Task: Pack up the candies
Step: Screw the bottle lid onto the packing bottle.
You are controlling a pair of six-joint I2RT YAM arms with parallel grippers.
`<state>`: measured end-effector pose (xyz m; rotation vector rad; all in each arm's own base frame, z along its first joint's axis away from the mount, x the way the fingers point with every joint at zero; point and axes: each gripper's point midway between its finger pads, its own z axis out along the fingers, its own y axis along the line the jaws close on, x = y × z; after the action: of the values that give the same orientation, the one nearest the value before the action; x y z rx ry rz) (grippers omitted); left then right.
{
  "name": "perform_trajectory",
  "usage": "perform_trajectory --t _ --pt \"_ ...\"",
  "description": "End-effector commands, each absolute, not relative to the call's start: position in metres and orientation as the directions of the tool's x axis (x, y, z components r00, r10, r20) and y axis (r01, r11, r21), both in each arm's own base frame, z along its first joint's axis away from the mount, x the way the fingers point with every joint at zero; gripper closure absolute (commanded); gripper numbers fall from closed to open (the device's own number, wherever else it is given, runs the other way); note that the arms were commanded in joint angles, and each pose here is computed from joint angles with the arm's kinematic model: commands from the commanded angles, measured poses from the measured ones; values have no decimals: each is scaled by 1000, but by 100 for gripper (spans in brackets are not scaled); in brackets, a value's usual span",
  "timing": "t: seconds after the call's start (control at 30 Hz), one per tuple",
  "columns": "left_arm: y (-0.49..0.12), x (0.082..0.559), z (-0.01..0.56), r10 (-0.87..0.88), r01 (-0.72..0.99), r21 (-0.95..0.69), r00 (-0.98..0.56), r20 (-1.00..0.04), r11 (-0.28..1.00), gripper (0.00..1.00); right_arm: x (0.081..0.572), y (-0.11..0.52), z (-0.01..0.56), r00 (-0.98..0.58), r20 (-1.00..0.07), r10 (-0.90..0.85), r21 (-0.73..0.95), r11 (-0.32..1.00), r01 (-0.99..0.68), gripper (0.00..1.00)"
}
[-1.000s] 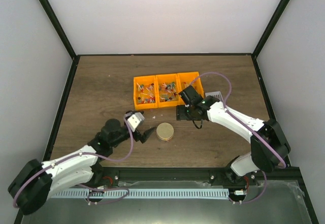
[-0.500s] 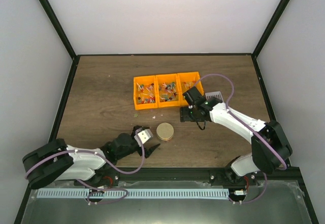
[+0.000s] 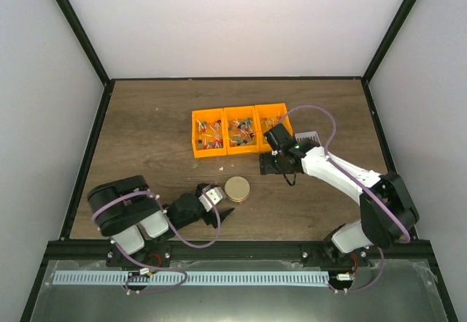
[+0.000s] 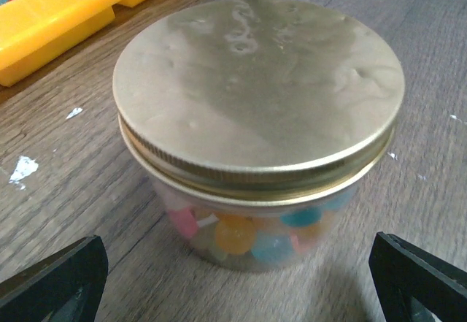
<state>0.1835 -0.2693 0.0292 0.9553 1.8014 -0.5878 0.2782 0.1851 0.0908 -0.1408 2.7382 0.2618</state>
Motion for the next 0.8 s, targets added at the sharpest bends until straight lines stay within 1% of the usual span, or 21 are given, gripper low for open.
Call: perform_trajectory --t 0.0,0.4,0.6,0.77 --pt "-290 191 61 180 816 -38 -172 -968 577 0 291 183 102 -906 -418 -67 154 978 -143 27" --pt "-320 201 53 205 845 -9 -140 -969 535 0 292 172 100 -905 -420 -70 135 981 -139 27" --pt "-324 203 51 216 846 -5 -141 -966 533 3 296 171 101 -901 -427 -75 132 981 -145 27" --pt "-322 202 47 228 847 -1 -144 -963 532 1 296 173 98 -904 -420 -83 135 979 -153 27"
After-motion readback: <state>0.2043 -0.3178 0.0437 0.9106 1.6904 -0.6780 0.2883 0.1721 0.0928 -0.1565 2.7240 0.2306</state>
